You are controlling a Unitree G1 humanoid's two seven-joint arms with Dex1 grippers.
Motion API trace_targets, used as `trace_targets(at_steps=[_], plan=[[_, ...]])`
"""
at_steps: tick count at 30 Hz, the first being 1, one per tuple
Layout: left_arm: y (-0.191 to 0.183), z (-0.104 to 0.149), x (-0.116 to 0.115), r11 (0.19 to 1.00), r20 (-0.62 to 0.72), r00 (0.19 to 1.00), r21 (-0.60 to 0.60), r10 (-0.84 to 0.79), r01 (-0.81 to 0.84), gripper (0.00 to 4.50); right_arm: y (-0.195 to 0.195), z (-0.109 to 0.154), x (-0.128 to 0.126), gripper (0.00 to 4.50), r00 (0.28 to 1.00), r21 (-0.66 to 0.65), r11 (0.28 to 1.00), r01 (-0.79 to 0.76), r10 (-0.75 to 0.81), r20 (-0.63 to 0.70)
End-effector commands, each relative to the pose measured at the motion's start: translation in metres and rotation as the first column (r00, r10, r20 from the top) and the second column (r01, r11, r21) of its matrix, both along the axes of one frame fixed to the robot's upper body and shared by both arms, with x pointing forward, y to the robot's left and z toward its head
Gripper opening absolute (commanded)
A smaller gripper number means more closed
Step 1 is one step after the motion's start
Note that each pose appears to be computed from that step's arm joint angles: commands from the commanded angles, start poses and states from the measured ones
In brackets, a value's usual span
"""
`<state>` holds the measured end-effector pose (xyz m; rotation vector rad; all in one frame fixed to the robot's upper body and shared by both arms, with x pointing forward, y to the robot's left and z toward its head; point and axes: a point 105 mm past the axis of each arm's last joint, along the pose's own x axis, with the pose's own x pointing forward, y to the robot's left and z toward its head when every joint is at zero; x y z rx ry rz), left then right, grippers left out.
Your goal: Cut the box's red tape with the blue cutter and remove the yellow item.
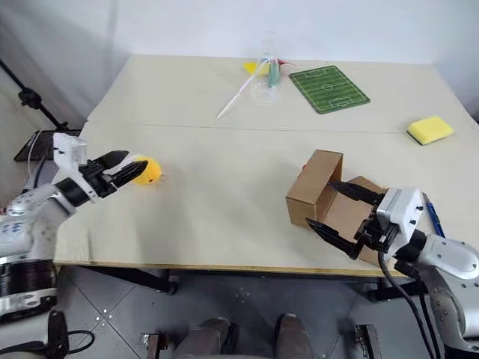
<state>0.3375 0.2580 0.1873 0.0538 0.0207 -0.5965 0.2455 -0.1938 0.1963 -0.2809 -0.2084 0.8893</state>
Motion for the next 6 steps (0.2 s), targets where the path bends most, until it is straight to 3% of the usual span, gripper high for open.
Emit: trace_targets(at_steps=[1,3,6], plan=[[0.023,-0.014,-0.030,0.988,-0.013,1.000,0.155,0.013,-0.011,3.45,-0.008,0.006,-0.005,4.50,0.999,-0.033,0.999,0.012,-0.011,0.036],[0.047,-0.035,-0.059,0.972,-0.064,0.996,0.231,0.063,-0.047,3.45,-0.015,-0.001,-0.010,4.50,1.000,-0.085,0.996,0.028,-0.027,0.010],[0.058,-0.039,-0.085,0.965,-0.032,0.992,0.235,0.125,-0.114,3.45,-0.037,-0.007,-0.011,4.50,0.995,-0.142,0.985,0.099,-0.098,0.012]])
